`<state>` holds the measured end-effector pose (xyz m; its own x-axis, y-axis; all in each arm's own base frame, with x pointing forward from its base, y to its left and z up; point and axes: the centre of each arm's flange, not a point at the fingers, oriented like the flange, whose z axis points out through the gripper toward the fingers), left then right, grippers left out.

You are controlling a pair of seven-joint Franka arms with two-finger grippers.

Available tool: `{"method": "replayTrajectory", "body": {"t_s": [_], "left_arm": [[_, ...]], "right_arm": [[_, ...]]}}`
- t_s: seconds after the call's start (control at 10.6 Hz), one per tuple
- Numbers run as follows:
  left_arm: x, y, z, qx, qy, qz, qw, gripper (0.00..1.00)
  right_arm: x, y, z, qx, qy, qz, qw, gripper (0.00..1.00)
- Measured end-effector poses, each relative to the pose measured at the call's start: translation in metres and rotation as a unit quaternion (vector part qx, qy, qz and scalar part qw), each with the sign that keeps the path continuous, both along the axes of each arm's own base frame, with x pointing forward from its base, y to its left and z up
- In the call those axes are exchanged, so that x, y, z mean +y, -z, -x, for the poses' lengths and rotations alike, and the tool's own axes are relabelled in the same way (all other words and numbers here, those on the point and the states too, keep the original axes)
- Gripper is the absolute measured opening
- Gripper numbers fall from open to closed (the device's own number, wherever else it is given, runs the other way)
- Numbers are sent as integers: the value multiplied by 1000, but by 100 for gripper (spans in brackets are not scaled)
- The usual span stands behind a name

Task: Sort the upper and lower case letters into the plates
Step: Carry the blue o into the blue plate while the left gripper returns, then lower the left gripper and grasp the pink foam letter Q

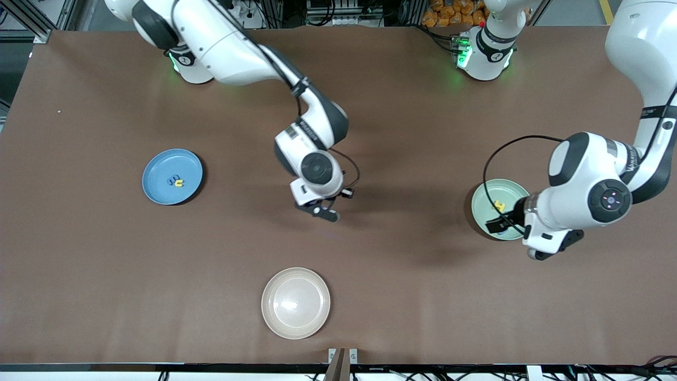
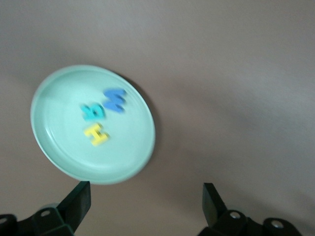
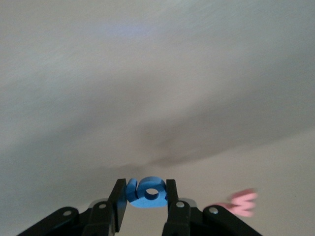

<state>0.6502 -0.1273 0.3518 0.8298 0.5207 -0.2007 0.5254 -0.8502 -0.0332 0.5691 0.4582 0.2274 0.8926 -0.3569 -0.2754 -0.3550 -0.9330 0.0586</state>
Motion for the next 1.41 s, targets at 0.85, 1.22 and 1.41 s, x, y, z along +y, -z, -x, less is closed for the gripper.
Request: {"method": "replayTrajectory", "body": {"t_s": [0.85, 1.22, 1.41], "left_arm": [[-267, -9, 108, 35, -209, -7, 977, 100], [-352, 29, 159, 18, -277, -15, 961, 100], [-390, 68, 190, -14, -298, -38, 954, 100]], "right_arm": [[-293, -22, -81, 189, -53, -27, 980, 37], [-401, 13, -71, 234, -81, -93, 964, 37], [-425, 32, -57, 256, -81, -104, 958, 37]]}}
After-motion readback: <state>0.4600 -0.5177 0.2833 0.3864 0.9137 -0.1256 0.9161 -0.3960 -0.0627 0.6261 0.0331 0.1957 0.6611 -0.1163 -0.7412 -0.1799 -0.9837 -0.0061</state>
